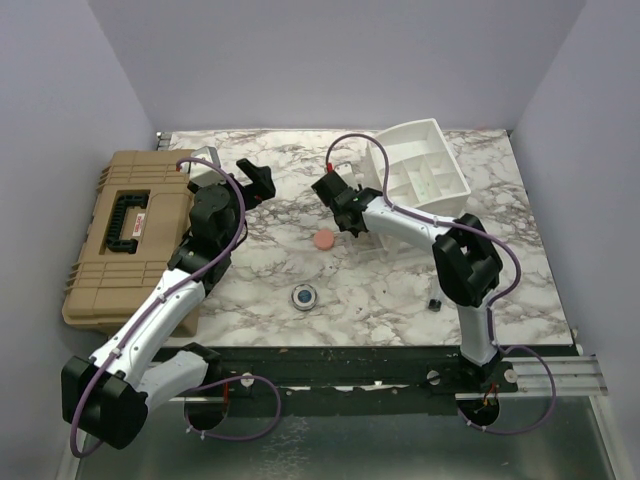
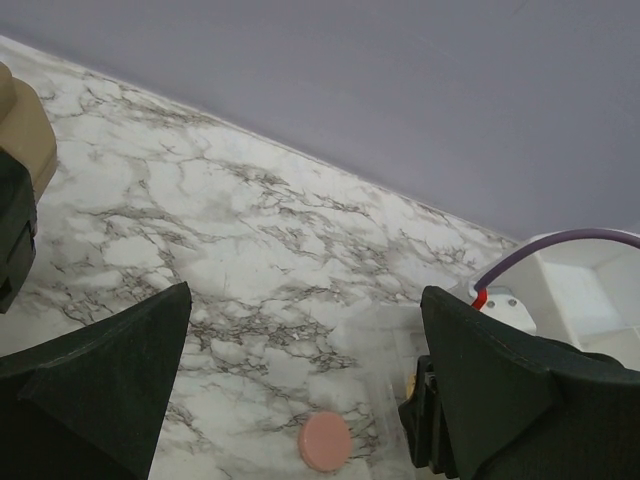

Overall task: Organize the makeup
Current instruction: Place the makeup in the drawer.

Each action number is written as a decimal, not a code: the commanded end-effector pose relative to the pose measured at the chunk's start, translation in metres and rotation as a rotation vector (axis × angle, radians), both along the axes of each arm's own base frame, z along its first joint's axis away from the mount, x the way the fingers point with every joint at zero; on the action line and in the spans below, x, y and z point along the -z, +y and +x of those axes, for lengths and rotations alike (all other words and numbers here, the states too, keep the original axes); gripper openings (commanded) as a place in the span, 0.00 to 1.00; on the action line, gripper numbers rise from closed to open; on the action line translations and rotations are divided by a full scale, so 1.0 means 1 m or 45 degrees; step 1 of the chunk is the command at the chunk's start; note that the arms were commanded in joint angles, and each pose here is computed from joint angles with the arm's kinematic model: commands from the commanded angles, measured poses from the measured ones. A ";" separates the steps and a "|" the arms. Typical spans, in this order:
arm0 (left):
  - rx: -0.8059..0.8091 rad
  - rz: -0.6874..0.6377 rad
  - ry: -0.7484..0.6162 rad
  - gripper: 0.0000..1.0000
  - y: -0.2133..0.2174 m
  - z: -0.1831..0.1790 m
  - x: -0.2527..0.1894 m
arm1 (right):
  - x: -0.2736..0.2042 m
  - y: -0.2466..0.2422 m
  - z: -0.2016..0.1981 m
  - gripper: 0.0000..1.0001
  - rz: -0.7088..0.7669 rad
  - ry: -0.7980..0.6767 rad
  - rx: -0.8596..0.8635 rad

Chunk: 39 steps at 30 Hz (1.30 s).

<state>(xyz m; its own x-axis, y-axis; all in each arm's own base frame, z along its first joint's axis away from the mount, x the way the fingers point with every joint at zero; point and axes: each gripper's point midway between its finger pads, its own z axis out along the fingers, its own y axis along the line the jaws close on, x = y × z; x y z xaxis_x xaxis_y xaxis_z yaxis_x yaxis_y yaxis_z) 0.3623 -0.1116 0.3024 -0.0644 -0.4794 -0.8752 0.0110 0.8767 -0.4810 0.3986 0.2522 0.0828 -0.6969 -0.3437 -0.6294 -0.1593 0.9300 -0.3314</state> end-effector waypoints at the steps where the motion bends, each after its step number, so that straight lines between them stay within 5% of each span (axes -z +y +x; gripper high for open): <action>1: 0.014 -0.002 -0.019 0.99 -0.001 0.002 -0.007 | 0.004 0.003 0.011 0.33 -0.020 -0.024 0.004; 39: 0.036 -0.016 -0.025 0.99 -0.005 0.006 -0.009 | 0.033 0.004 0.005 0.43 0.050 0.154 -0.070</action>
